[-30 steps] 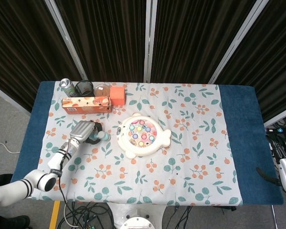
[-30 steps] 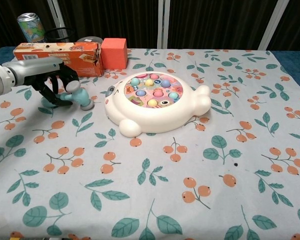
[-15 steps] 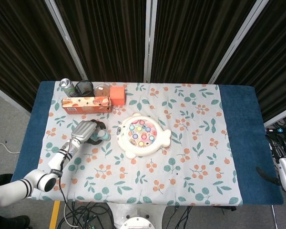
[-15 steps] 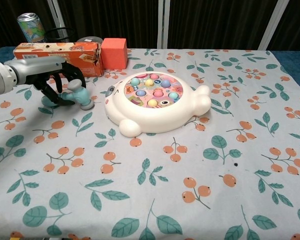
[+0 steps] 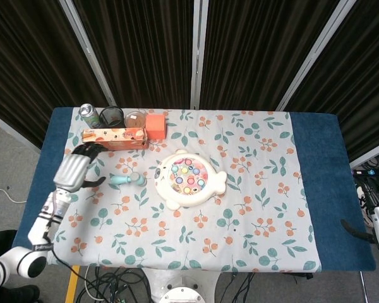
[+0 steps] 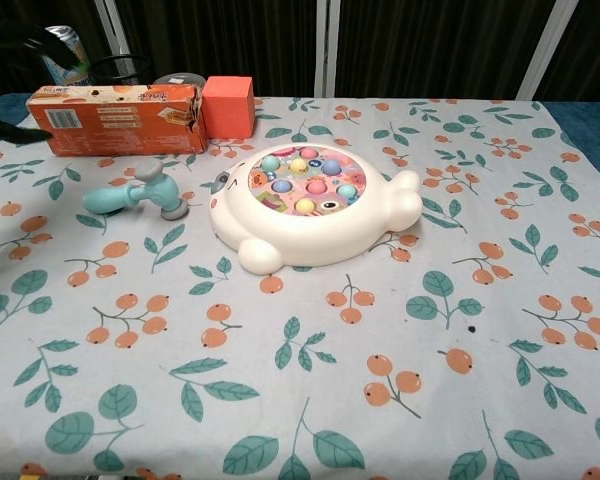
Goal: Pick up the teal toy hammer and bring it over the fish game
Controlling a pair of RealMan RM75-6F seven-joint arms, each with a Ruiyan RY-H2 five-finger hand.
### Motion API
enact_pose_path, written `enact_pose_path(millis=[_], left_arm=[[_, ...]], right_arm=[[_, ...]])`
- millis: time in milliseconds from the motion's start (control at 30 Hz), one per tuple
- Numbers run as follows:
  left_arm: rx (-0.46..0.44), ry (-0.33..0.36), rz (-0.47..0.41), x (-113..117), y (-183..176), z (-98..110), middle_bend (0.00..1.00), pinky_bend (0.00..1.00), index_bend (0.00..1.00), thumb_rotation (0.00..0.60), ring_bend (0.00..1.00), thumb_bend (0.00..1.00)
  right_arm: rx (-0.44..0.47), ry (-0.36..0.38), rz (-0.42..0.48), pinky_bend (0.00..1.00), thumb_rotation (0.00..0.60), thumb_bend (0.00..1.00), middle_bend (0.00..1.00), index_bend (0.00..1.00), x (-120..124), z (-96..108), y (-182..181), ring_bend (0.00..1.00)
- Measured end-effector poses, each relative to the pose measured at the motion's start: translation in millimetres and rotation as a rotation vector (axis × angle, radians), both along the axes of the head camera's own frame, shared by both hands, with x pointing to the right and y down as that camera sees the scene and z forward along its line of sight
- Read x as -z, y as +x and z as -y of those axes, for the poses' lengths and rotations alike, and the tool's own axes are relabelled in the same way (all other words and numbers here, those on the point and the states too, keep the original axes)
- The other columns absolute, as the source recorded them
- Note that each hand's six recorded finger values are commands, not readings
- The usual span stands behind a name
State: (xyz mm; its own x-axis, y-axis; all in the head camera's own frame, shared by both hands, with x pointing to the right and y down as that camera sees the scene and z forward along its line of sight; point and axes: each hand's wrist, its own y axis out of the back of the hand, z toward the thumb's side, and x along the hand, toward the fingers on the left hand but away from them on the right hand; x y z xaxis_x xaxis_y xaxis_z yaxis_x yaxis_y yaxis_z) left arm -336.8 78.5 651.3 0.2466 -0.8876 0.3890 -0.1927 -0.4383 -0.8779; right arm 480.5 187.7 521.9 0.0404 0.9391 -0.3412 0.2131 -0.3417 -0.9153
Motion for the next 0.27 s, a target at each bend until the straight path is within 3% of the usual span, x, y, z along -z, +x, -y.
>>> enact_pose_path(millis=[167,267], left_arm=[[0.141,0.146,0.189,41.1,-70.8,-35.8,0.20,0.14,0.23,0.600,0.11,0.19],[0.205,0.154,0.277,61.1,-104.3,-69.0,0.20,0.14,0.23,0.600,0.11,0.19]], right_arm=[[0.015,0.003,0.028,0.00,0.600,0.10,0.15,0.00,-6.2,1.5,-0.8,0.00],[0.031,0.014,0.038,0.00,0.600,0.10,0.15,0.00,-8.0,1.7,-4.5,0.00]])
